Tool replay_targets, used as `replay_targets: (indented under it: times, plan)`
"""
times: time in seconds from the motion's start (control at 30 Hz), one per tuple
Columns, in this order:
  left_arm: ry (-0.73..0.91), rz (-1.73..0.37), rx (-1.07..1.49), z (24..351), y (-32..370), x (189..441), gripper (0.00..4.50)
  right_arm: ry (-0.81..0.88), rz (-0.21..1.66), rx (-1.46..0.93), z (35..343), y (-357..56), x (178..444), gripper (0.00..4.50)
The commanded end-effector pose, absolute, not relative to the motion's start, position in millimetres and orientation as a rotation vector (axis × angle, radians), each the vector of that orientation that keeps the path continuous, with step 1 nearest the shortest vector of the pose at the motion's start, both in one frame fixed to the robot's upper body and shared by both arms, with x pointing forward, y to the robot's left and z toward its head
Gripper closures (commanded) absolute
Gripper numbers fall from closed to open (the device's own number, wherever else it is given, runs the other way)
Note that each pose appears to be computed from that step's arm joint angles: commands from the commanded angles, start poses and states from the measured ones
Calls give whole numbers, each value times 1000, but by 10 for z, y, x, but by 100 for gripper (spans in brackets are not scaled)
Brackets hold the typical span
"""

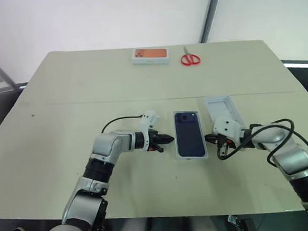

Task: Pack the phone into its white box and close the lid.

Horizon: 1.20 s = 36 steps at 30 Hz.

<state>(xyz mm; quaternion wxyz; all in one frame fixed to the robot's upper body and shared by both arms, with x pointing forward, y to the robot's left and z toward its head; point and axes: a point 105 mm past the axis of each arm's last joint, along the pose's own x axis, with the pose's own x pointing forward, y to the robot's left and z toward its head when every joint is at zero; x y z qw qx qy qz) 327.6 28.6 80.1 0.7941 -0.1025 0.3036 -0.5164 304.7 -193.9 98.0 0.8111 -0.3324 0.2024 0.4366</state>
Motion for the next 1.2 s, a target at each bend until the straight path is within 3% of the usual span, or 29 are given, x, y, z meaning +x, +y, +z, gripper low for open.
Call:
replay_targets:
  times: [0.03,0.3,0.33,0.43,0.63,0.83,1.2]
  plan:
    - [612,-1075,-186,841,526,3301,450,406,887,-754,1198,-2082,3063,448]
    - [427,-991,-158,1133,886,3483,450,333,856,-565,1614,-2040,3137,448]
    - [394,-979,-173,1202,921,3528,425,338,822,-540,1650,-2077,3188,424]
    - [313,-978,-162,1374,984,3578,325,373,724,-566,1647,-2190,3306,319]
    - [216,-1080,-142,1541,1059,3441,23,482,640,-470,1445,-2081,3341,5]
    - [127,-1228,-81,1619,1235,3166,10,559,488,-338,1539,-2170,3395,1]
    - [44,-1269,35,1606,1253,3030,10,728,362,-162,1479,-2062,3200,1]
